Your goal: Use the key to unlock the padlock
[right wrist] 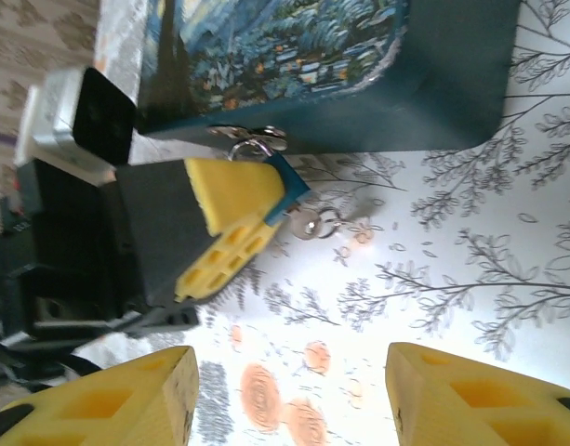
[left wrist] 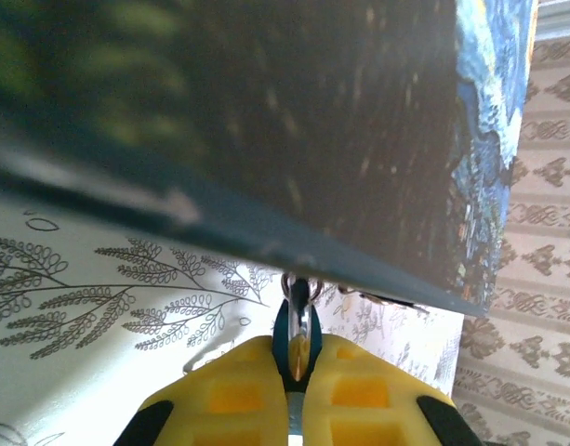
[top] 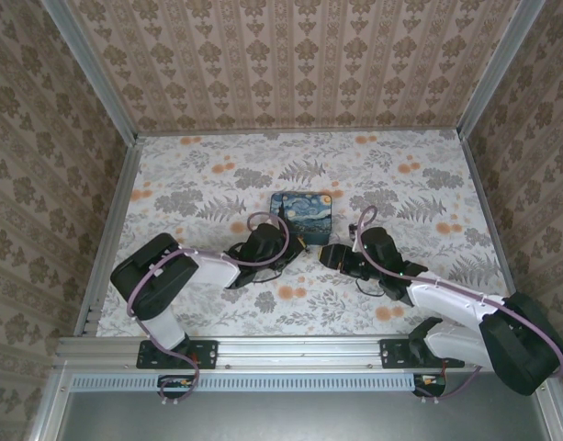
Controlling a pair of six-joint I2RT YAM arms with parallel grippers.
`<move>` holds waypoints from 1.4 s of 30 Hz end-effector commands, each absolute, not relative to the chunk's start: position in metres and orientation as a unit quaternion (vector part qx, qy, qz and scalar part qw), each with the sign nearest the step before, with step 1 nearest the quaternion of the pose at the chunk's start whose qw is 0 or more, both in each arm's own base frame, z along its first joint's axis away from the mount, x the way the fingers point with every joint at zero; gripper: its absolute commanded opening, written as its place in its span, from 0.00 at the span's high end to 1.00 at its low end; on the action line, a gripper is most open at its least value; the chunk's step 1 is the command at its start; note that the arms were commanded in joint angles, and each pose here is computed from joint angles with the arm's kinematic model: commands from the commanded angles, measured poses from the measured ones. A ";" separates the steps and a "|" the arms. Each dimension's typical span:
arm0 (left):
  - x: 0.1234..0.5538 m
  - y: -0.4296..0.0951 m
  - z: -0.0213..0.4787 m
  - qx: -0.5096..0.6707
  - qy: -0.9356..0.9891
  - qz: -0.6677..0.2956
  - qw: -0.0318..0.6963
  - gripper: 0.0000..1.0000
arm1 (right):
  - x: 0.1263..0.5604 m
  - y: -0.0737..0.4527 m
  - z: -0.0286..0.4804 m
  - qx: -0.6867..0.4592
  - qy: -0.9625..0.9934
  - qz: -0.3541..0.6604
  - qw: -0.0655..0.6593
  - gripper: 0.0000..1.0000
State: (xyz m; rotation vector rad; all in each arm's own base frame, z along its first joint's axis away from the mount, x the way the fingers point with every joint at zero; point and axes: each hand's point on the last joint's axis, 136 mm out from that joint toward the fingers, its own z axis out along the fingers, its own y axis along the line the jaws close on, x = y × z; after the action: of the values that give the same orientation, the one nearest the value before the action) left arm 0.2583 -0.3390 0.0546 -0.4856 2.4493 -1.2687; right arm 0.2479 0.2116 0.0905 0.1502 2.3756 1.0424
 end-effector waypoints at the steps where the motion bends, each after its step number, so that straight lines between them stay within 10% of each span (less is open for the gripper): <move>1: 0.235 -0.311 0.011 -0.172 0.913 -0.354 0.110 1.00 | 0.249 0.205 0.086 -0.029 0.900 0.318 0.299 0.44; 42: 0.241 -0.329 0.032 -0.138 0.920 -0.357 0.088 1.00 | 0.295 0.250 0.047 -0.150 0.890 0.184 0.390 0.48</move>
State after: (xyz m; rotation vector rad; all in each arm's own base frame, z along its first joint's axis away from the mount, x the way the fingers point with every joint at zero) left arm 0.2536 -0.3409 0.0512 -0.3999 2.6375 -1.1441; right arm 0.2779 0.2458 0.0353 -0.4199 2.3284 0.4935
